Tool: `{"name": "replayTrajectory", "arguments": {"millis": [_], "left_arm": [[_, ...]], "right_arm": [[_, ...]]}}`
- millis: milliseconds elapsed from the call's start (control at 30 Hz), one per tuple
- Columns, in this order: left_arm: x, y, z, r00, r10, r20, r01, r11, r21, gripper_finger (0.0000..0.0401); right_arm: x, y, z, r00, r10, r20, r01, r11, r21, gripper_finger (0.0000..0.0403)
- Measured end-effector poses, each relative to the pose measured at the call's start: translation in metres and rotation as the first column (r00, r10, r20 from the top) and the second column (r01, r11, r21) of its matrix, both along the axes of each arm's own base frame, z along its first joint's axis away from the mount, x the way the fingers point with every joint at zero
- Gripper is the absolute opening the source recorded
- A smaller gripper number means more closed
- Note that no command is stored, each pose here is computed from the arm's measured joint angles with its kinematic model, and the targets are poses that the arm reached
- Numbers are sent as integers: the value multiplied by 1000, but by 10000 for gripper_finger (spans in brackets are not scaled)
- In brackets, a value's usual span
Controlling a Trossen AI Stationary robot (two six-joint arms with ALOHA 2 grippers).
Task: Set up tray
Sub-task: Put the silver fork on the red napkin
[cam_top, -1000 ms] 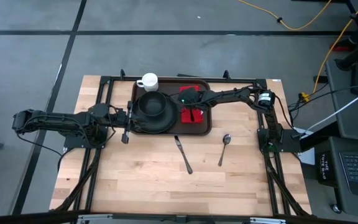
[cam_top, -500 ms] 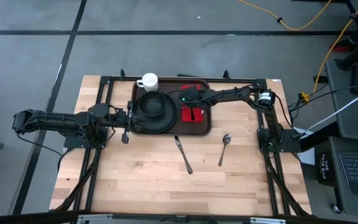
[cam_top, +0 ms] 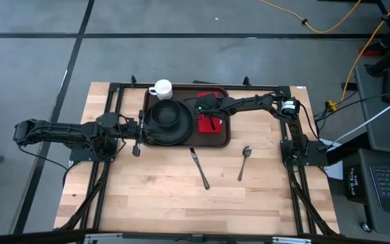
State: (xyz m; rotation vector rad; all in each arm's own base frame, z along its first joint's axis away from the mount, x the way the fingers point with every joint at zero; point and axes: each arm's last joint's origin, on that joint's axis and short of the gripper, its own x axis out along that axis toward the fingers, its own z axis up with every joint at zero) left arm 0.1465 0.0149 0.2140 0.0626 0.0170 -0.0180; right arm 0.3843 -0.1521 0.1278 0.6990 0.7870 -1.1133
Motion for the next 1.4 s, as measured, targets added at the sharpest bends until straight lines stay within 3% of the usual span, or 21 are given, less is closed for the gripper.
{"name": "replayTrajectory", "arguments": {"millis": [167, 467, 733, 1000, 1233, 1400], "left_arm": [[0, 0, 0, 1000, 0, 0, 0, 1000, 0, 47], [0, 0, 0, 1000, 1, 0, -1, 1000, 0, 44], [0, 0, 0, 1000, 1, 0, -1, 1000, 0, 45], [0, 0, 0, 1000, 0, 0, 0, 1000, 0, 46], [0, 0, 0, 1000, 1, 0, -1, 1000, 0, 45], [0, 0, 0, 1000, 1, 0, -1, 1000, 0, 44]], "right_arm": [[0, 0, 0, 1000, 0, 1, 0, 1000, 0, 17], [0, 0, 0, 1000, -24, 15, 24, 1000, 7, 46], [-1, 0, 11, 999, -23, 40, 24, 1000, -2, 15], [-4, 1, 19, 993, -91, 71, 90, 996, 12, 36], [-6, 1, 19, 994, -96, 57, 95, 995, 18, 18], [-6, 1, 19, 987, -136, 81, 134, 991, 32, 26]]}}
